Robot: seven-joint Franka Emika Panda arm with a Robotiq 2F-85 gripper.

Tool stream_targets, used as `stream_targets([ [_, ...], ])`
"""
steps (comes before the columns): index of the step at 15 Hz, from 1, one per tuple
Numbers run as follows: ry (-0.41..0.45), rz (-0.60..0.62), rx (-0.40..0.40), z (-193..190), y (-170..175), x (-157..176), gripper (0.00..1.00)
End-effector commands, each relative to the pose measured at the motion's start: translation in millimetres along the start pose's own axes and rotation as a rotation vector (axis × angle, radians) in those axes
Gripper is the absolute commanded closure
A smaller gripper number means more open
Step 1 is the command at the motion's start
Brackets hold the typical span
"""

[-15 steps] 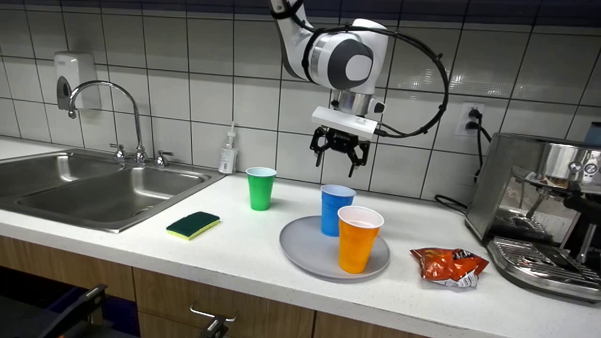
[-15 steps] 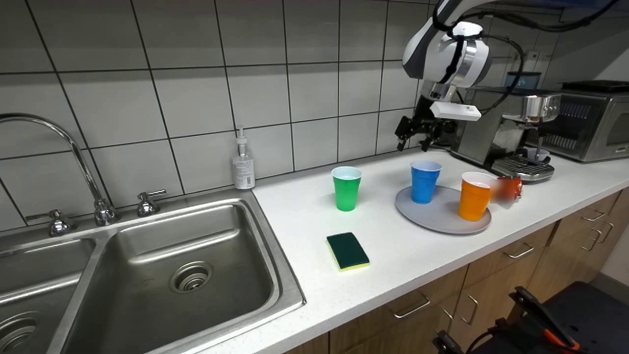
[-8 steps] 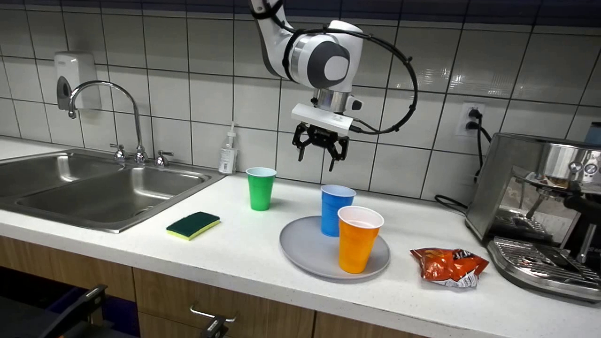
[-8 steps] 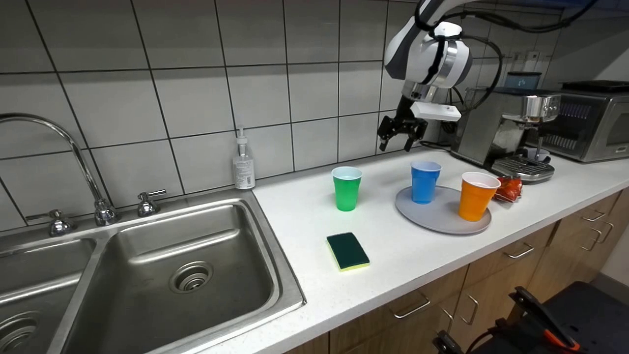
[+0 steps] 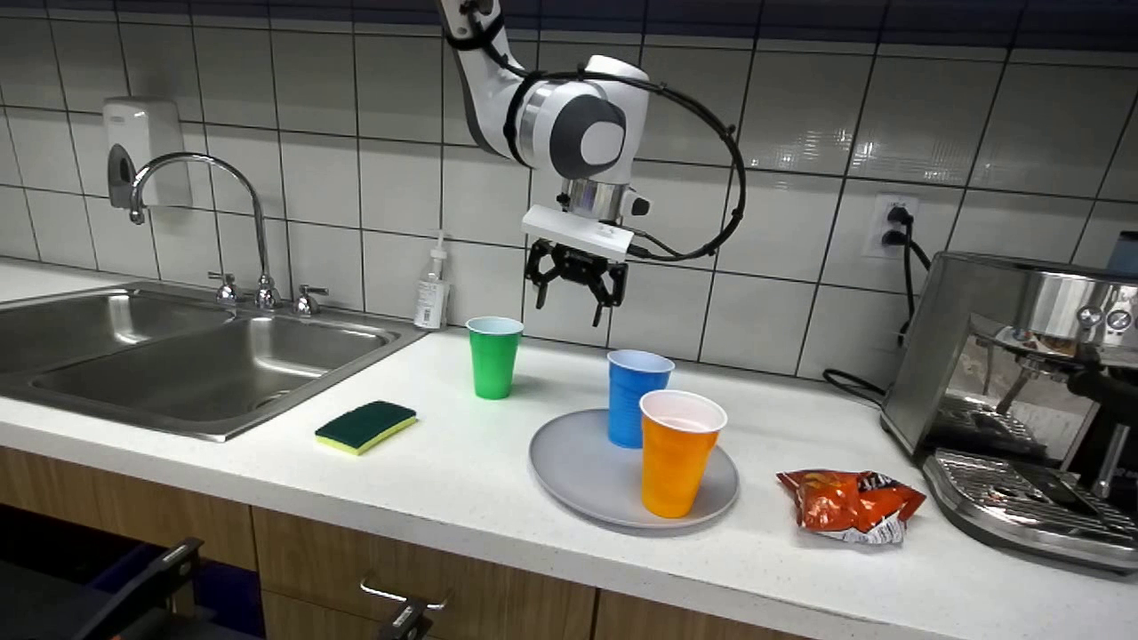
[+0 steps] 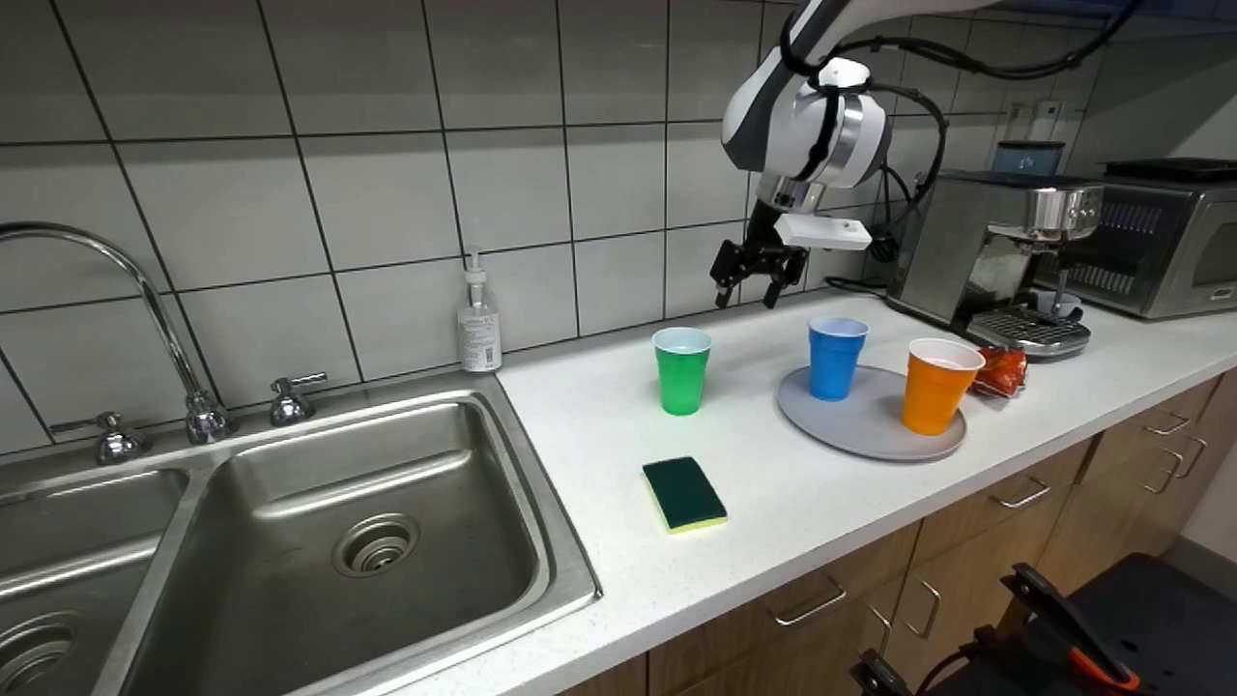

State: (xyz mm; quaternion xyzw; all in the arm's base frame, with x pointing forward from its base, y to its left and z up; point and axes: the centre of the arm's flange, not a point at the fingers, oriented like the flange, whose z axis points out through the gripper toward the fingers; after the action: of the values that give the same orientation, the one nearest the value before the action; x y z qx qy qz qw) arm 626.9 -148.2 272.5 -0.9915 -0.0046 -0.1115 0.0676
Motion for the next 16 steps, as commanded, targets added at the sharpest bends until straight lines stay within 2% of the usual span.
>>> stream_targets([
  [1,0.011,-0.019,-0.004,7.4,-16.7,3.7,0.00],
  [3,0.012,-0.044,-0.004,11.1,-25.6,3.2,0.00],
  [4,-0.001,-0.028,0.008,10.8,-18.0,2.8,0.00],
  [16,-0.006,-0.028,0.011,14.2,-18.2,1.8,0.00],
])
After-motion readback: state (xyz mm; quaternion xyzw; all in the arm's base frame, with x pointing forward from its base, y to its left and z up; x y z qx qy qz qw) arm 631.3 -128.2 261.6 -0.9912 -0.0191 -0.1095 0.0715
